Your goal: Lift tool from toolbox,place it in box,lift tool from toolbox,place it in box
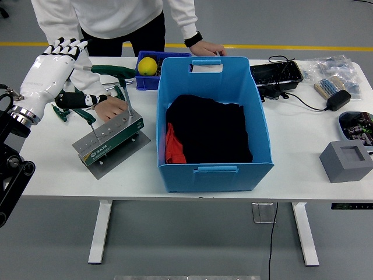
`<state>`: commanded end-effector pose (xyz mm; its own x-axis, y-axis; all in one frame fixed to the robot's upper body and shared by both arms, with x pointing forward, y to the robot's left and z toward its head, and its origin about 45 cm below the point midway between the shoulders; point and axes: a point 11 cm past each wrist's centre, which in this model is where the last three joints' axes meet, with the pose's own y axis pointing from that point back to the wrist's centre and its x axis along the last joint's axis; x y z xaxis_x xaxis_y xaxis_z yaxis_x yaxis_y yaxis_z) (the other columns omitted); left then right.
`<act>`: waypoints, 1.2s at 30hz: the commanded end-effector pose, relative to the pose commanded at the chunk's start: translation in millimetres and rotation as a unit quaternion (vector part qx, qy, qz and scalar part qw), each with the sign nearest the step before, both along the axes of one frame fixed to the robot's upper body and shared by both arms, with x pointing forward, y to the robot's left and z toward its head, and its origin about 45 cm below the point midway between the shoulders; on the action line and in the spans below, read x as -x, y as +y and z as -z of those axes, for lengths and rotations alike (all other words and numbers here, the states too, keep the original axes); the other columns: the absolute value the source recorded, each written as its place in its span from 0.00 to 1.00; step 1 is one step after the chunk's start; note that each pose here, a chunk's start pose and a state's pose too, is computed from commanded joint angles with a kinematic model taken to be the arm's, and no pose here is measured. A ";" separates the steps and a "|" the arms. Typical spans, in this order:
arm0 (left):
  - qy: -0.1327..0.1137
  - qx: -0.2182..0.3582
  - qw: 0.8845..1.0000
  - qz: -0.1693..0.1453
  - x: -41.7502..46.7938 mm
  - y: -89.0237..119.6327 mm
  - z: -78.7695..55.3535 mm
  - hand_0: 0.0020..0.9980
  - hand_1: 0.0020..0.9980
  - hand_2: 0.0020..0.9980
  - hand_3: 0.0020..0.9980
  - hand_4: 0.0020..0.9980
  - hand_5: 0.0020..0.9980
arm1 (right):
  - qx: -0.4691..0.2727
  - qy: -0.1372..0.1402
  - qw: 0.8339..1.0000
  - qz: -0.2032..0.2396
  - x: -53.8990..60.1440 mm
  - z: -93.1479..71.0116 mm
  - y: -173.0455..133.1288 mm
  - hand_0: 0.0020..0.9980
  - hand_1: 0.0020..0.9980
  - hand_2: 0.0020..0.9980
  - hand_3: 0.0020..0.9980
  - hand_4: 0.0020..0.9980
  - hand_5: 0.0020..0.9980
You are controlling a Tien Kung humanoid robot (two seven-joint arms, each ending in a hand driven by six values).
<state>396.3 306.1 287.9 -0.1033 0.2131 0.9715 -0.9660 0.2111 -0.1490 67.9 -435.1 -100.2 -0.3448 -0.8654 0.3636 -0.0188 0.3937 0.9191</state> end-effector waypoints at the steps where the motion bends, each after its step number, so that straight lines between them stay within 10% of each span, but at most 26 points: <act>1: 0.006 -0.003 1.000 -0.002 -2.7 -1.7 1.0 1.00 1.00 1.00 1.00 1.00 0.42 | 0.000 0.000 1.000 0.000 0.0 -0.1 -0.2 0.64 0.62 0.70 0.56 0.79 0.69; 25: 0.073 0.027 0.997 -0.028 -44.4 -55.9 31.8 1.00 1.00 1.00 0.98 1.00 0.46 | 0.002 0.003 1.000 -0.005 -1.9 -2.0 -4.4 0.64 0.63 0.70 0.56 0.79 0.69; 31: 0.063 0.006 0.996 -0.055 -57.5 -55.8 21.0 0.90 0.92 0.91 0.91 1.00 0.51 | 0.003 0.002 1.000 -0.006 -3.7 -2.6 -5.1 0.64 0.63 0.70 0.56 0.79 0.69; 32: 0.066 0.003 0.996 -0.060 -59.2 -55.0 21.0 0.72 0.70 0.69 0.75 1.00 0.64 | 0.003 0.002 1.000 -0.006 -3.6 -2.6 -5.1 0.64 0.63 0.70 0.56 0.79 0.69; 36: 0.086 -0.007 0.993 -0.078 -63.9 -52.6 25.0 0.72 0.70 0.69 0.75 1.00 0.64 | 0.003 0.004 1.000 -0.007 -2.5 -2.5 -5.5 0.64 0.63 0.70 0.56 0.79 0.69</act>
